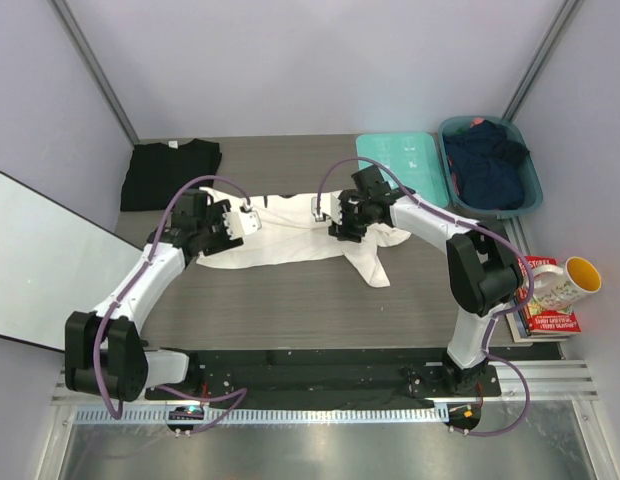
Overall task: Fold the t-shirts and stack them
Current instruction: Flatten the tshirt out
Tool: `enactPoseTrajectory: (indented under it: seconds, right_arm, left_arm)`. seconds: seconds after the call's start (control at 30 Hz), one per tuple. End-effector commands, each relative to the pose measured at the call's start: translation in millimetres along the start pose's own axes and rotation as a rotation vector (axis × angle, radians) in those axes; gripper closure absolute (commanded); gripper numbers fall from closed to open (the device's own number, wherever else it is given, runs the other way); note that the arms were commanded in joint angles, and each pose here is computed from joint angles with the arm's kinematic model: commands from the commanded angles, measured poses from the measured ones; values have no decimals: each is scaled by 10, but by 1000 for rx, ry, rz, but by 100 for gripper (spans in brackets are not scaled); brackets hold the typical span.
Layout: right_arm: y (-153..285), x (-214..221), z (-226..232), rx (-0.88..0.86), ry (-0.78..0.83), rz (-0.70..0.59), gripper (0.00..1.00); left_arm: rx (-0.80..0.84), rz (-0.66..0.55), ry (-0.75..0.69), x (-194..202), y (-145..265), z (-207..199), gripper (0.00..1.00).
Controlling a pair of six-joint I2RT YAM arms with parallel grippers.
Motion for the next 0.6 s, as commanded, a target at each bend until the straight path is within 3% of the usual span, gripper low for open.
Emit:
enactPoseTrajectory:
  seconds: [0.0, 0.1, 0.13, 0.57]
  right_arm:
    - [39, -56, -82, 31, 31, 7, 68]
    - [24, -21, -78, 28, 26, 30, 91]
    - [15, -20, -79, 27, 28, 33, 93]
    - [72, -49, -152, 64, 45, 45, 95]
  left_arm:
    - [4, -7, 14, -13, -100, 8, 34]
    - [41, -7, 9, 12, -190, -38, 33]
    - [49, -11, 8, 16, -217, -51, 33]
    - [135, 36, -40, 188, -551, -223, 33]
Point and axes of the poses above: each gripper's point midway between its finger pads, its own y axis back along the fingers, its own z axis along the line the jaws close on, x = y × z, the point moved 9 cm from there along y, back along the fingers, and after that the axes turned 6 degrees about y, right-handed, at the moved point
